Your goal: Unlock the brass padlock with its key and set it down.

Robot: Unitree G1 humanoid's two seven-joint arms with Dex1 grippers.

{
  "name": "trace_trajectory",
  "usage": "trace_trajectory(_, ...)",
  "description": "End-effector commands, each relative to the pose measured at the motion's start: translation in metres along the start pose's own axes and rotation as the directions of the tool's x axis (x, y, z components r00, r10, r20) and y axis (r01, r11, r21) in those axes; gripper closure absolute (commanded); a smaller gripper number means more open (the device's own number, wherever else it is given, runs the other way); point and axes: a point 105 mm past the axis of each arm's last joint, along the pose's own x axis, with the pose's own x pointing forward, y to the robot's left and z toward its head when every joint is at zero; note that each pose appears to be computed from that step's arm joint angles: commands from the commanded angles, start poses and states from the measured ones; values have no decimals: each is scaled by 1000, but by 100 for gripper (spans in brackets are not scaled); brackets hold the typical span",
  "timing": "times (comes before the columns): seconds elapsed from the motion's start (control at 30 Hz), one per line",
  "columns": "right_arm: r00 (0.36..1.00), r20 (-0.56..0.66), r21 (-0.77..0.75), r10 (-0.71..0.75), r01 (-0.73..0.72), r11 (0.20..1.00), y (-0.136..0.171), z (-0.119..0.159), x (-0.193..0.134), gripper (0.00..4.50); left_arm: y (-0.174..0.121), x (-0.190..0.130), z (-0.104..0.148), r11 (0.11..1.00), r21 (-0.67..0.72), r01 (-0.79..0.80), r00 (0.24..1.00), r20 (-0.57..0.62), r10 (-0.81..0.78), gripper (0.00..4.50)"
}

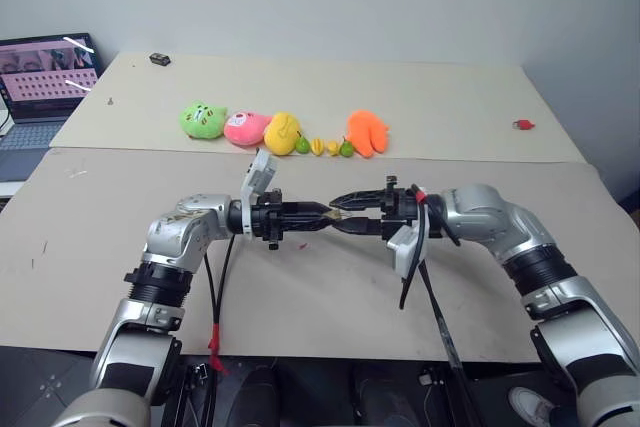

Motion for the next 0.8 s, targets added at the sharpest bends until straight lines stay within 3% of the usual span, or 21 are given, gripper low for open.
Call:
trace_trajectory(0.03, 999, 32, -58, -42, 44, 997, -19, 4, 2, 223, -4, 1, 9, 999, 37, 16, 1000, 14, -16, 368)
trace_trajectory(0.13, 998, 38, -61, -45, 47, 997, -21, 4, 4, 296, -4, 1, 9, 999, 38, 15, 1000, 14, -15, 368)
trace_trajectory(0.27, 999, 41, -55, -32, 35, 998, -18, 4, 4, 434, -4, 1, 9, 999, 38, 12, 1000, 17, -13, 368)
trace_trajectory(0.8, 999, 16, -47, -40, 41, 998, -14, 2, 0, 440, 2, -2, -2, 999, 28, -30, 999, -28, 30, 368)
